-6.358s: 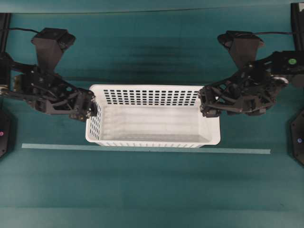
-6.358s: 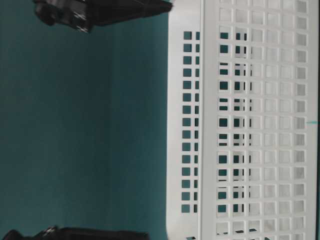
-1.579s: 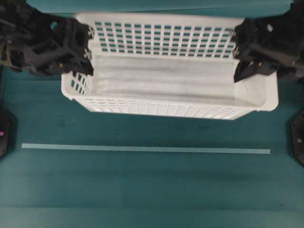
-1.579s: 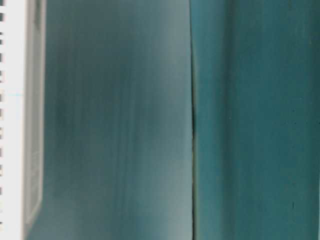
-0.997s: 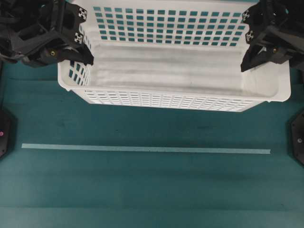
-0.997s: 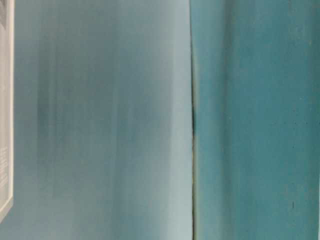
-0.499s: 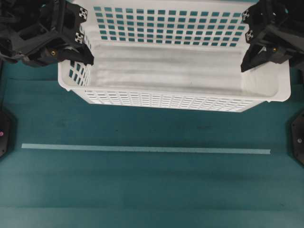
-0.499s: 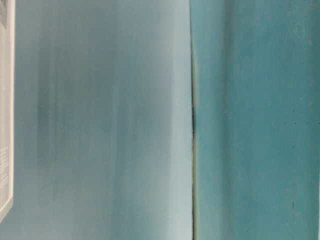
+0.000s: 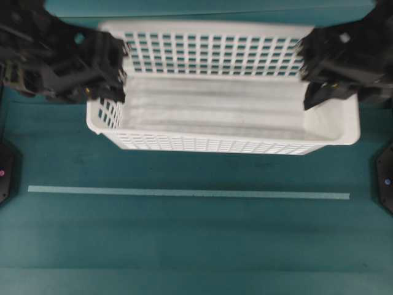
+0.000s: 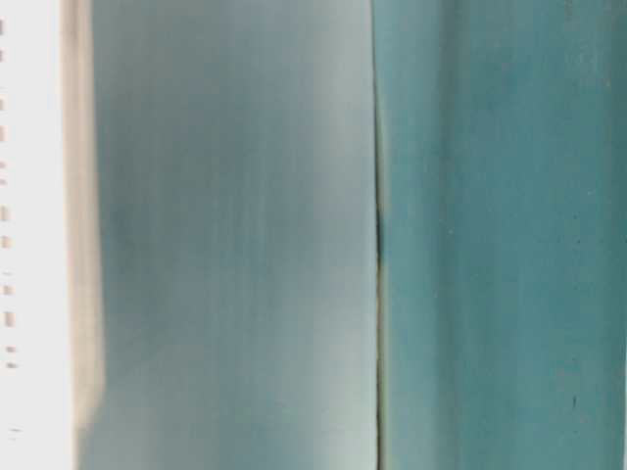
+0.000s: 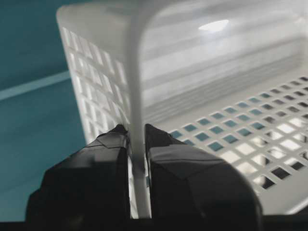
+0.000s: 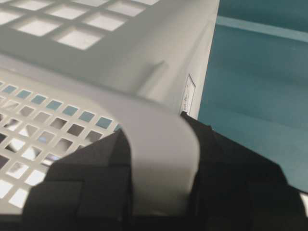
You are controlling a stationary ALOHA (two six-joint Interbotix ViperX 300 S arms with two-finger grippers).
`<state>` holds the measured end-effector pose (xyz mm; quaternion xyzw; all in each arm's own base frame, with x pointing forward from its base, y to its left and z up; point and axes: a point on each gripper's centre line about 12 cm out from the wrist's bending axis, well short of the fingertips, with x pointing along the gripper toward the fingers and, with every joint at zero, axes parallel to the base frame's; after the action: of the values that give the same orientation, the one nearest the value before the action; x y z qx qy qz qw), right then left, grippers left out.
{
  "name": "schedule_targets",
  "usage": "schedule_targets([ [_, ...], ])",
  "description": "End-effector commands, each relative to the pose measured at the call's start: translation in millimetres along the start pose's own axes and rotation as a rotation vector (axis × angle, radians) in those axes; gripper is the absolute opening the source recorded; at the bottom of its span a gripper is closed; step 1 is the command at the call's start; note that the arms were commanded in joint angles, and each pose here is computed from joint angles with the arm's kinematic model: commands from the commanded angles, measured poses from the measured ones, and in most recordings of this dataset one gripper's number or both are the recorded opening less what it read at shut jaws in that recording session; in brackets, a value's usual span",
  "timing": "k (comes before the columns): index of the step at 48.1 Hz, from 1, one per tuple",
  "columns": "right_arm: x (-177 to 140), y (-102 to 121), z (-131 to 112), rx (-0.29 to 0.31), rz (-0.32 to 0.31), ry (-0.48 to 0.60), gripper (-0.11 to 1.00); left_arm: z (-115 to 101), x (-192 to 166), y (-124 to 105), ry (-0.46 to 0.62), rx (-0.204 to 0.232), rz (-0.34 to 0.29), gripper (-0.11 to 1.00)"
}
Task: Lift the white basket with both hands.
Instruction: 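Lower the held basket back down onto the table with both grippers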
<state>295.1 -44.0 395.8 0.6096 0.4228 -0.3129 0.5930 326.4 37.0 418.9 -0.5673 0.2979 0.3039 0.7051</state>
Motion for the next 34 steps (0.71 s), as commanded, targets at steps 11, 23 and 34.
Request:
schedule_targets([
  [11,85,8,17,-0.091,-0.06,0.046,0.19,-13,50,26,0.023,0.041,0.035,0.02],
  [23,129,-8,26,-0.1,-0.129,0.055,0.19,-14,84,56,0.015,0.03,0.053,0.02],
  [34,153,-22,25,-0.105,-0.166,0.062,0.19,-24,105,85,0.04,0.035,0.124,0.02],
])
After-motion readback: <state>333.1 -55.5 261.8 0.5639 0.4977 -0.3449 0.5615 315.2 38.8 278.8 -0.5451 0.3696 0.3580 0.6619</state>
